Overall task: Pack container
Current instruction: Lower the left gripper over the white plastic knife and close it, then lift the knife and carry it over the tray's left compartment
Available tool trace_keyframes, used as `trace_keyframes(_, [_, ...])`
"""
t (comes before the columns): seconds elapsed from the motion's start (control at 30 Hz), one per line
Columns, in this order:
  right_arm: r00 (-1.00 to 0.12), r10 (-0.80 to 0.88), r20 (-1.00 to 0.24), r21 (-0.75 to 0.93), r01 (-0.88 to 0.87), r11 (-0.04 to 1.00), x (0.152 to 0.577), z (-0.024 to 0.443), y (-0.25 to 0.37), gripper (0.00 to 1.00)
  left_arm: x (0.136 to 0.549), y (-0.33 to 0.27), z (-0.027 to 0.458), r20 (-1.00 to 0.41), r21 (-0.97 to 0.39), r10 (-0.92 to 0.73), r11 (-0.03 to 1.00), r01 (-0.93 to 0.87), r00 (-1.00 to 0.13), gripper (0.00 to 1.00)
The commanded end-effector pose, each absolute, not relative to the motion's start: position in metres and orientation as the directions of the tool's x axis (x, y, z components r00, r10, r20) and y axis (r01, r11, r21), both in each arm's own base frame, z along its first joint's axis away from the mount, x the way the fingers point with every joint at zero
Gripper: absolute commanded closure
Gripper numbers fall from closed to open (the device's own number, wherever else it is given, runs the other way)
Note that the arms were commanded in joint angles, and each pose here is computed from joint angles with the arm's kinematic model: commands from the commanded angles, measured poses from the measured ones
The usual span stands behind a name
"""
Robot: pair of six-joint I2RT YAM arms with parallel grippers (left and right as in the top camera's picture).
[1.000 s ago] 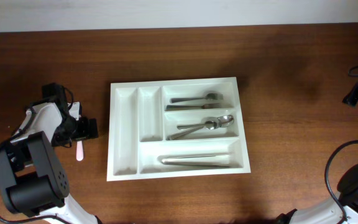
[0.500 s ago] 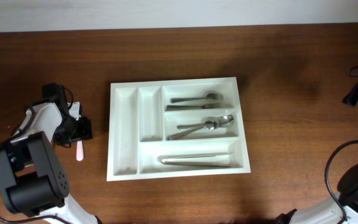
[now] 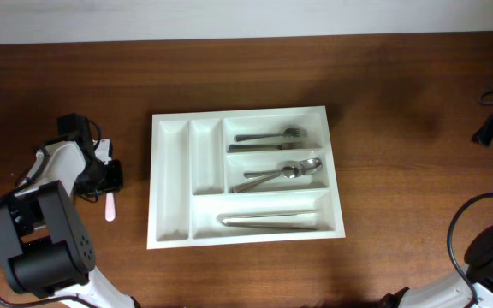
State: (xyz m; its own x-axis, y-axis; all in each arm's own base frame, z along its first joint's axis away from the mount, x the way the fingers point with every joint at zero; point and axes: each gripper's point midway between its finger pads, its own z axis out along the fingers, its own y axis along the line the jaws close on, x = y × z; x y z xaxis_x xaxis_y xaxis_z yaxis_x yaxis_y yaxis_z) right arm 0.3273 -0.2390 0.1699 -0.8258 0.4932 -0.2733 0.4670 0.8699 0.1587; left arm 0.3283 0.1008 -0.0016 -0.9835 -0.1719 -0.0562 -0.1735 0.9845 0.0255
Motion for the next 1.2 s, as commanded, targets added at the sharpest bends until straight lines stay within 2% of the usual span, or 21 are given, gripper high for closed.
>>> trace_keyframes(0.0, [-0.820,0.493,-0.290,0.168,0.464,0.870,0.327,0.177,-0.236,0.01,0.322,0.101,-0.008,-0.033,0.030,-0.168,0.985,-0.169,-0.985,0.81])
trace_keyframes(0.2, [-0.820,0.494,-0.291,0.168,0.464,0.870,0.327,0.177,-0.236,0.01,0.322,0.101,-0.008,-0.033,0.030,-0.168,0.985,-0.169,-0.985,0.91])
trace_keyframes(0.4, [-0.820,0.493,-0.290,0.168,0.464,0.870,0.327,0.177,-0.236,0.01,0.325,0.101,-0.001,-0.028,0.024,-0.169,0.985,-0.170,-0.985,0.92])
trace_keyframes(0.7, [-0.820,0.493,-0.290,0.168,0.464,0.870,0.327,0.177,-0.236,0.01,0.369,0.102,0.070,-0.103,0.021,-0.145,0.989,-0.147,-0.984,0.92])
trace_keyframes(0.8, [-0.820,0.493,-0.290,0.168,0.464,0.870,0.327,0.177,-0.236,0.01,0.394,0.081,0.104,-0.169,-0.019,-0.136,0.991,-0.135,-0.976,0.92])
trace_keyframes(0.93, [-0.820,0.494,-0.291,0.168,0.464,0.870,0.327,0.177,-0.236,0.01,0.418,0.022,0.138,-0.234,-0.134,-0.083,0.990,-0.052,-0.969,0.92])
trace_keyframes(1.17, [-0.820,0.493,-0.290,0.168,0.464,0.870,0.327,0.177,-0.236,0.01,0.412,-0.078,0.145,-0.214,-0.173,-0.019,0.985,0.019,-0.977,0.91])
